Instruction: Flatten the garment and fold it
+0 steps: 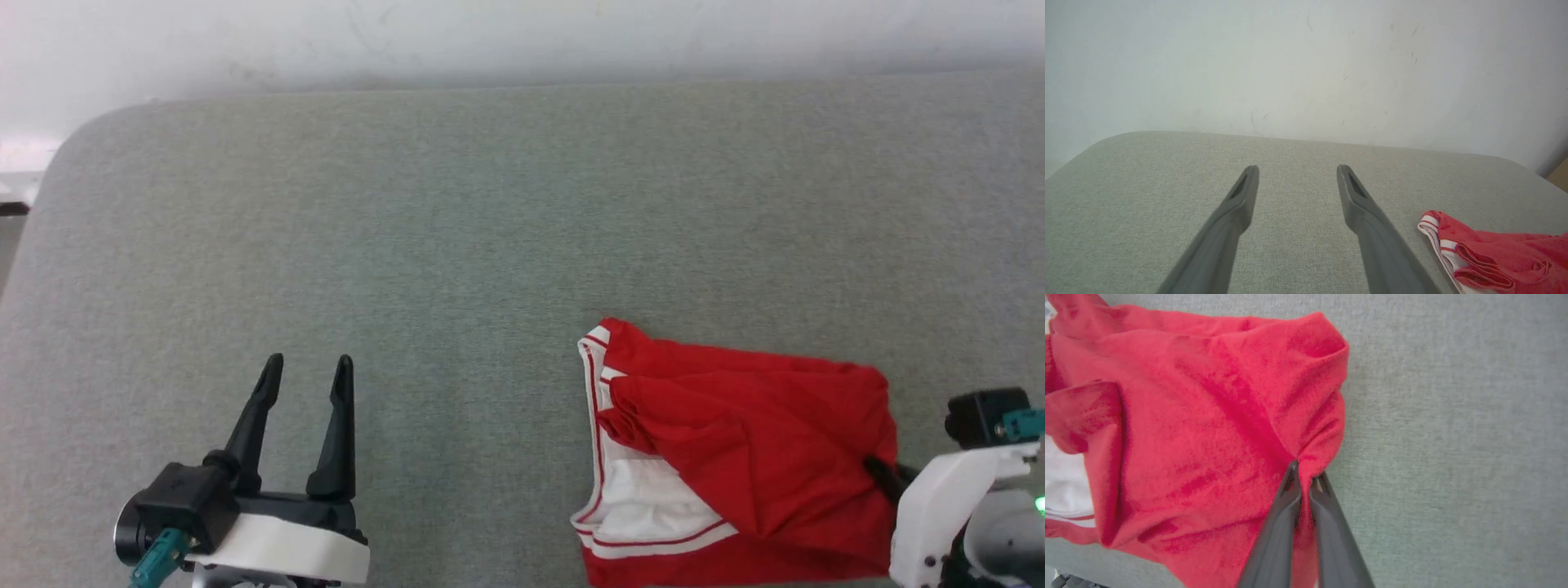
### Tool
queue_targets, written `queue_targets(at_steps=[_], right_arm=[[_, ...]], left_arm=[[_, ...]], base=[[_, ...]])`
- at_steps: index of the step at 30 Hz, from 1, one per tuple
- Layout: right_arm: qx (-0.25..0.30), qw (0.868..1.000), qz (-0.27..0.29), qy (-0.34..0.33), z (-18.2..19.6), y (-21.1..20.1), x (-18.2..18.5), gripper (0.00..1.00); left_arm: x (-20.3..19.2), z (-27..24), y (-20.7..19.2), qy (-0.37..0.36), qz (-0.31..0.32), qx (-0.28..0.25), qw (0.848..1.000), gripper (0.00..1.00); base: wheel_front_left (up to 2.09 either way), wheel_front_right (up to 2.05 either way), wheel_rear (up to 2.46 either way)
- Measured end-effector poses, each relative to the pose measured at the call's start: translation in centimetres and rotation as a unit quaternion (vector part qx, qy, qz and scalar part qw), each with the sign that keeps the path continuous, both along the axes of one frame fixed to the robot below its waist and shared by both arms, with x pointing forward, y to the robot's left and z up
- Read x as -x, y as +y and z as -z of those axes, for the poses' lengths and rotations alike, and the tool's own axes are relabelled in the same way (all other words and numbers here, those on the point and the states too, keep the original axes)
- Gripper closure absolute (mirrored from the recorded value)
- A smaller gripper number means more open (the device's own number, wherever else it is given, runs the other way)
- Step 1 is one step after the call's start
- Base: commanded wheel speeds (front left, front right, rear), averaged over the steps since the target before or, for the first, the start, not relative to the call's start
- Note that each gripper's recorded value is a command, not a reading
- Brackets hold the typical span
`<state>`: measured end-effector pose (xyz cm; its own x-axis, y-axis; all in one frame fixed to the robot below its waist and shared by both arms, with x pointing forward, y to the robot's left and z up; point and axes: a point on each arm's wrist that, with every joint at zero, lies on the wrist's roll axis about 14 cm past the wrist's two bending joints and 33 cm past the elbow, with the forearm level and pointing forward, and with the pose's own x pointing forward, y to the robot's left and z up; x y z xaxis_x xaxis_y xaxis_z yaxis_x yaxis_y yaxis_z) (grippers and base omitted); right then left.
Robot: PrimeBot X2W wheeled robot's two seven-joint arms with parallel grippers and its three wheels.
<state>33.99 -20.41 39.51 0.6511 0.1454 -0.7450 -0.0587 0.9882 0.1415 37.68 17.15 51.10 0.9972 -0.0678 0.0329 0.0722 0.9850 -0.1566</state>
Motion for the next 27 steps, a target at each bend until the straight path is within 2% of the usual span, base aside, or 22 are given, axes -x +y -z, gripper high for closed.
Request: queue_targets(at_steps=[7,15,22,27], right_arm=[[0.065,0.997,-0.009,-0.043,-2.9,-3.4,-2.2,1.00],[0.151,0.987,0.001,-0.047,-5.0,-8.6,-2.7,1.00],[0.258,0.964,0.021,-0.053,-8.1,-15.2,-3.7,1.00],[0.302,0.951,0.043,-0.049,-9.0,-18.6,-4.7,1.00]], left_arm=[[-1.4,0.0,-2.7,-0.008,0.043,-0.002,0.999,0.00],[-3.4,-0.3,-6.0,-0.016,0.097,0.000,0.995,0.00],[-5.3,-0.1,-8.3,-0.018,0.138,-0.005,0.990,0.00],[-7.3,0.1,-9.2,-0.024,0.157,-0.023,0.987,0.00]], base=[[0.00,0.00,0.00],[0.00,0.00,0.00],[0.00,0.00,0.00],[0.00,0.00,0.00]])
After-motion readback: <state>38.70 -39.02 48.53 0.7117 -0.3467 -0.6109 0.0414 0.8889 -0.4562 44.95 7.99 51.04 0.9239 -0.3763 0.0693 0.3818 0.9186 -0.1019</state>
